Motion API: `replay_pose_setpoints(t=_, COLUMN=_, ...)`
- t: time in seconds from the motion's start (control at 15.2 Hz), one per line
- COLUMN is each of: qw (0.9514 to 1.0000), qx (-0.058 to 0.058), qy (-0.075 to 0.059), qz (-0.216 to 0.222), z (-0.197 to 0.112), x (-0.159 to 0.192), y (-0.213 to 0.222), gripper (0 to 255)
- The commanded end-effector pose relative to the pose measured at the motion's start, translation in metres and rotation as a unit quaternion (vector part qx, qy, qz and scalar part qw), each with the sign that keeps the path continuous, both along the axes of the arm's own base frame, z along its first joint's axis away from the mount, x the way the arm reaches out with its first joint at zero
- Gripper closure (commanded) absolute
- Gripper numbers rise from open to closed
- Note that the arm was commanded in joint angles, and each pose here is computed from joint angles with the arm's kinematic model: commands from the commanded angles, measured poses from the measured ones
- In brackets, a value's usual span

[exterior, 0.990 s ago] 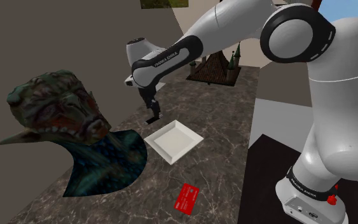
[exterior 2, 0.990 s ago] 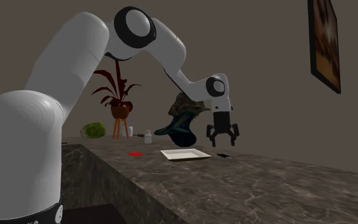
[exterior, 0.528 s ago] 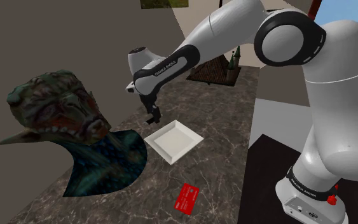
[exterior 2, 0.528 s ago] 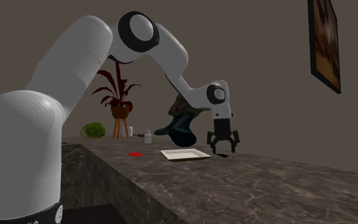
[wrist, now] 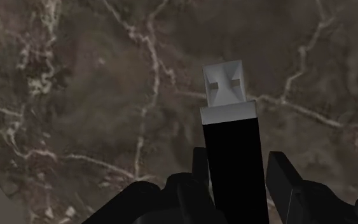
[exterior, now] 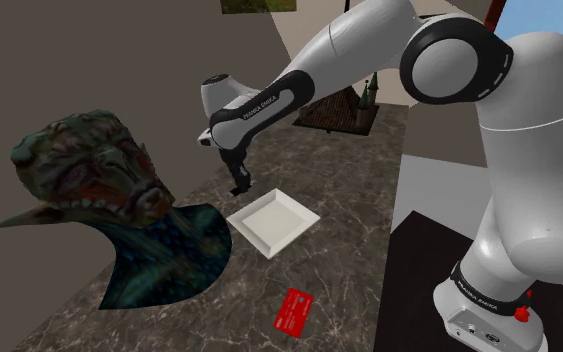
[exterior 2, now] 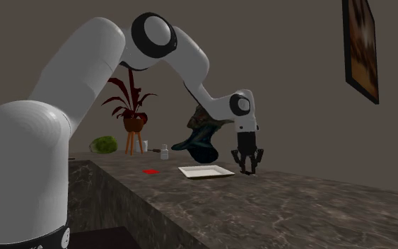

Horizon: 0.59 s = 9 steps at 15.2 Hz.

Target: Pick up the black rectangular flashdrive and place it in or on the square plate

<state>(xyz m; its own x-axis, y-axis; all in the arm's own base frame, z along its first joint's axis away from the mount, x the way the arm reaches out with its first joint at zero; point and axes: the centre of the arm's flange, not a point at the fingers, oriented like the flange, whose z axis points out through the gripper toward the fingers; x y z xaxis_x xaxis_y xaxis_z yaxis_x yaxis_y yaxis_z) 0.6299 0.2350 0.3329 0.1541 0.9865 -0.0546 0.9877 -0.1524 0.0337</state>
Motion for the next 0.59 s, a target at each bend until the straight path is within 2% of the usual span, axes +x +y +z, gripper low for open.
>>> replay_pose_setpoints(t=0.0, qw=1.0000, qx=0.000, qy=-0.002, qz=-0.001, z=-0.0022, x=0.0013, y=-0.0016, gripper=255)
replay_pose_setpoints(t=0.53, qw=1.0000, qx=0.000, qy=-0.002, qz=-0.001, z=0.0031, x=0.0012, y=-0.0016, gripper=255)
